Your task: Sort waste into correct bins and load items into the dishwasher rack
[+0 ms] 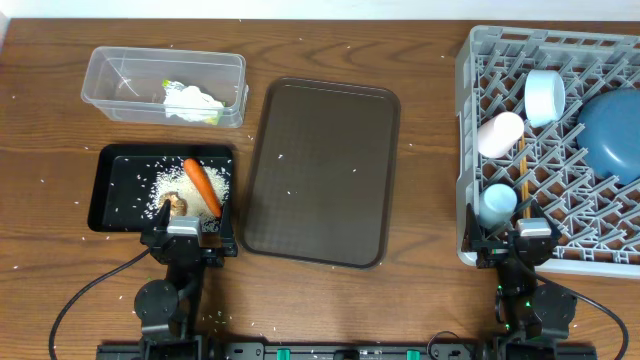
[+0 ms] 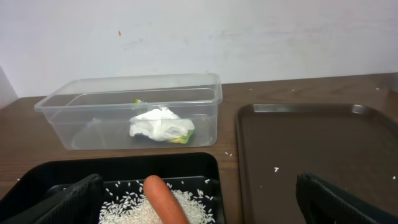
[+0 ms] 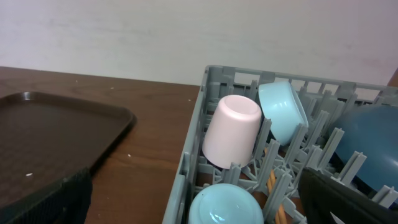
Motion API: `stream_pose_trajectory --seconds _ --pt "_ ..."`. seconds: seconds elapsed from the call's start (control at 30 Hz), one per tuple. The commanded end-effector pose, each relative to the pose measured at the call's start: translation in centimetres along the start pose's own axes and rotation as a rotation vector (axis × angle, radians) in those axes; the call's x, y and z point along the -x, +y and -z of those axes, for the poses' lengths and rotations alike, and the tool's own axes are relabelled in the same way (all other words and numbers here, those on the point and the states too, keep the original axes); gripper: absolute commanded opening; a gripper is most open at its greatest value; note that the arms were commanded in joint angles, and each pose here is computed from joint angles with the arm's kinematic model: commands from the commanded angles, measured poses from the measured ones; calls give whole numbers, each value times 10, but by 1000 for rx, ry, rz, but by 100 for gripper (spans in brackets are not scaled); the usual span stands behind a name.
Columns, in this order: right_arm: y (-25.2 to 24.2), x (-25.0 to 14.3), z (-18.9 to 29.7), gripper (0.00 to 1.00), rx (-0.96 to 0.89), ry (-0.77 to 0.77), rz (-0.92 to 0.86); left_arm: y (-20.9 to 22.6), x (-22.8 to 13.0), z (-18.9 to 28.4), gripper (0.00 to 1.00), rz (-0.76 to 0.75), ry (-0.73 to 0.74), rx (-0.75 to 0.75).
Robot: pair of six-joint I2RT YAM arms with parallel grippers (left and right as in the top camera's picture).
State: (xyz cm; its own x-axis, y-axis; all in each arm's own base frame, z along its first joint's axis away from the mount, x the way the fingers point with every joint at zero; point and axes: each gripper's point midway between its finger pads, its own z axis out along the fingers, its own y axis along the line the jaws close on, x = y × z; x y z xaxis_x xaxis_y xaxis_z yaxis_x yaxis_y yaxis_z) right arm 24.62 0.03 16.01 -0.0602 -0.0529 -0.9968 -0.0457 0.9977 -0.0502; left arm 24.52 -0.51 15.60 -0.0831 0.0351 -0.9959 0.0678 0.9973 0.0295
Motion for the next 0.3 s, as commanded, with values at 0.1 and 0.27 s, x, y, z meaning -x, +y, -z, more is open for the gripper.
stream_pose_trajectory --seconds 0.1,0.27 --pt "2 0 0 99 5 0 3 -3 -14 0 98 -3 48 -14" --pt "2 0 0 99 5 0 3 -3 -15 0 98 -3 49 -14"
